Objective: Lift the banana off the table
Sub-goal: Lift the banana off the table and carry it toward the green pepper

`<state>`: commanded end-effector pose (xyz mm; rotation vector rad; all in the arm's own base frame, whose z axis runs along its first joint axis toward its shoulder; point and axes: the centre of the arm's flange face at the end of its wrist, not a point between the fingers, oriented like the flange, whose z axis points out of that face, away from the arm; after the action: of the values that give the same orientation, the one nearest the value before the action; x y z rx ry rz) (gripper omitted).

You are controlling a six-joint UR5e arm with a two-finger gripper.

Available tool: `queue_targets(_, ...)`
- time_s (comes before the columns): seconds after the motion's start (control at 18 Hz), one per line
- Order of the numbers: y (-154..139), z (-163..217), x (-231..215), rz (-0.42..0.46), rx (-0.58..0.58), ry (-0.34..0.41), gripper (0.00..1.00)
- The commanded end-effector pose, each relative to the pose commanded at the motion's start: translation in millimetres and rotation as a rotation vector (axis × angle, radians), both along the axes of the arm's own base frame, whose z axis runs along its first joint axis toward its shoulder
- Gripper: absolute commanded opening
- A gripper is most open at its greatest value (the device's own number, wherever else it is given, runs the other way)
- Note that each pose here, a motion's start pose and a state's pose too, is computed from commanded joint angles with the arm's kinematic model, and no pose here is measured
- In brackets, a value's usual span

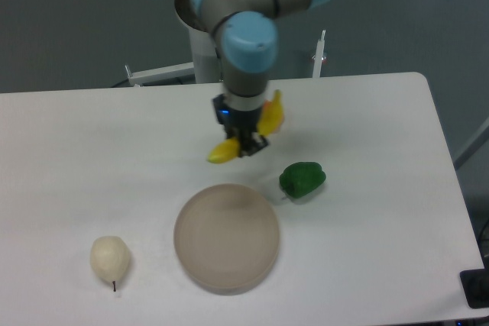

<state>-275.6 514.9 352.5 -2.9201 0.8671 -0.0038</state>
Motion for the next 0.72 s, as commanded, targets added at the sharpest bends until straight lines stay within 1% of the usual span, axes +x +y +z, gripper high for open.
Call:
queue_targets(0.11, 25, -1, -29, 0.011, 0.007, 0.010, 0.01)
queue_targets(0.17, 38, -6, -43, 0.010, -0.013, 0.010, 0.02)
queue_targets(0.22, 45, -13, -51, 0.008, -0.038, 0.019, 0.02)
queue_targets(0.5, 59, -35, -60, -0.004, -0.065, 0.028, 0.02)
queue_targets(0.72, 76, -34, -79, -0.011, -0.050, 0.045, 0.01)
